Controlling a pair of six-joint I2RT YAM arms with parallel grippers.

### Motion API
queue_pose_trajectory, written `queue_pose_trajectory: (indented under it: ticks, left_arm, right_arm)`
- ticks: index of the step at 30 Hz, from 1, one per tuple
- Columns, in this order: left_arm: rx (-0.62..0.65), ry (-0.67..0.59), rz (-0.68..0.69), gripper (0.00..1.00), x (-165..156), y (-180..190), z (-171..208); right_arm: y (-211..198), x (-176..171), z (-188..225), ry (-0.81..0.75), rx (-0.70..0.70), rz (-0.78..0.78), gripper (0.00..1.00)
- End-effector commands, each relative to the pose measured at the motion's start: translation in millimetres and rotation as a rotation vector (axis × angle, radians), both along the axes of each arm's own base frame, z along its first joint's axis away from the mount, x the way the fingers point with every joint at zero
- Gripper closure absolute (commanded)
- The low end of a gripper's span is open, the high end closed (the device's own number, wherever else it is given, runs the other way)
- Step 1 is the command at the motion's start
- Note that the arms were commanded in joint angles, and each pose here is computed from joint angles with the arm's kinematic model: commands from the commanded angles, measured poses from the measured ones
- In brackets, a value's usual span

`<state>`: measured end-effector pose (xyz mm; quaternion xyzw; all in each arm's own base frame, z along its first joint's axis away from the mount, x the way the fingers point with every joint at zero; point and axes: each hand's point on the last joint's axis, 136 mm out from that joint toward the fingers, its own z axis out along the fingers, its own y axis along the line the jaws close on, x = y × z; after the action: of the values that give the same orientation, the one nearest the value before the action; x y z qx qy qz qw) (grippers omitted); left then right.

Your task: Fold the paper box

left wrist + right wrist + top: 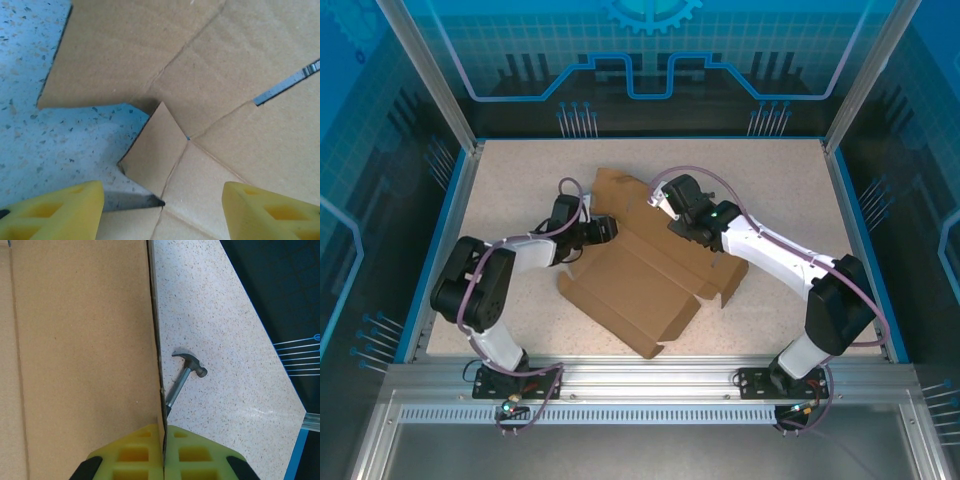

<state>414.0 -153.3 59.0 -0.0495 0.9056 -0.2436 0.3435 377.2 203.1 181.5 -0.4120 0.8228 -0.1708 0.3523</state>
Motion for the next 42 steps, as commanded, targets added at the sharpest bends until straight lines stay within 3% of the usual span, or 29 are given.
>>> queue_pose_trajectory:
  ticks: [1,10,23,42]
  left_arm:
    - [0.018,0.0,-0.016,0.35,9.4,-1.6,-3.9]
    - [-0.043,-0.012,-0.06,0.36,12.7,-15.2,-1.3]
    - [-0.105,-0.107,-0.181,0.39,-11.5,-50.0,26.5]
    - [-0.094,0.0,-0.228,0.4,-34.3,-78.6,-34.9]
  right_arm:
    - [3.1,5.3,9.3,-0.003,0.037,-0.011,1.0]
    - [6.3,7.8,2.5,0.011,0.033,-0.007,1.0]
    - [7.5,10.7,1.0,0.013,0.039,-0.013,1.0]
    - [8.2,8.6,-7.8,0.038,0.06,-0.023,1.0]
